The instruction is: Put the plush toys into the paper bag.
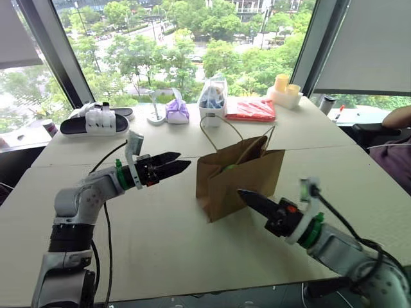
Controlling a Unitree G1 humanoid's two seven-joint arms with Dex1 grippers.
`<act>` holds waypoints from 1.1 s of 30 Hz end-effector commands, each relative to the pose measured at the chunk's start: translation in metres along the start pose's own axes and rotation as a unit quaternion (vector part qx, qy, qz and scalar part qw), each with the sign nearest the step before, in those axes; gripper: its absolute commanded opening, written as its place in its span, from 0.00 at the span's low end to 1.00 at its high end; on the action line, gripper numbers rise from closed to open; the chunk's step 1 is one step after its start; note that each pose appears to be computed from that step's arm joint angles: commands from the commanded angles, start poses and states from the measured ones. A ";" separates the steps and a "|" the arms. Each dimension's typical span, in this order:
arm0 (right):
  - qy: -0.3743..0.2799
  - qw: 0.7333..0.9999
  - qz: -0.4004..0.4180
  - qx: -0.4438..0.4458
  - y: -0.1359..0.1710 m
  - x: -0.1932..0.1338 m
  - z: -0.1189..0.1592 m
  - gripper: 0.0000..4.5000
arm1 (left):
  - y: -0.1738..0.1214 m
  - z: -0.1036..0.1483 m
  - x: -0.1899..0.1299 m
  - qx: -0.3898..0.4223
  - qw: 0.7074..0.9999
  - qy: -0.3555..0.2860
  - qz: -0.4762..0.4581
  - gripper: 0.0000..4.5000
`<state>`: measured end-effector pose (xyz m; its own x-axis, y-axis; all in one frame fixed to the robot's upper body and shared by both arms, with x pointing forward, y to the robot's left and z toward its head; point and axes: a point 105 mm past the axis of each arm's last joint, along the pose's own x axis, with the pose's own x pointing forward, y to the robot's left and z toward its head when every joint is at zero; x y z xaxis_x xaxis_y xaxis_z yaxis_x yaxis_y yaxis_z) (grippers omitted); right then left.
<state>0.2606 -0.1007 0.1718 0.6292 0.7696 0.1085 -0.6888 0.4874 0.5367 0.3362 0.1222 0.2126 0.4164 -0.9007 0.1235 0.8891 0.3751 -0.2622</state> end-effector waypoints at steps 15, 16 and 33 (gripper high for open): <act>0.006 0.999 -0.026 -0.036 -0.027 0.031 -0.005 0.01 | -0.031 -0.030 0.049 0.068 0.995 0.030 -0.060 1.00; 0.006 0.999 -0.024 -0.035 -0.026 0.031 -0.006 0.01 | -0.028 -0.031 0.052 0.074 0.995 0.029 -0.054 1.00; 0.065 0.998 -0.008 -0.006 -0.002 -0.017 -0.039 0.00 | -0.027 -0.023 0.068 0.105 0.990 0.020 -0.088 0.00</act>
<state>0.2450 -0.0994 0.1238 0.6084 0.7921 -0.0491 -0.6454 0.5299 0.5502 0.3381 0.0441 0.1846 0.2980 -0.9527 0.0606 0.9517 0.2916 -0.0960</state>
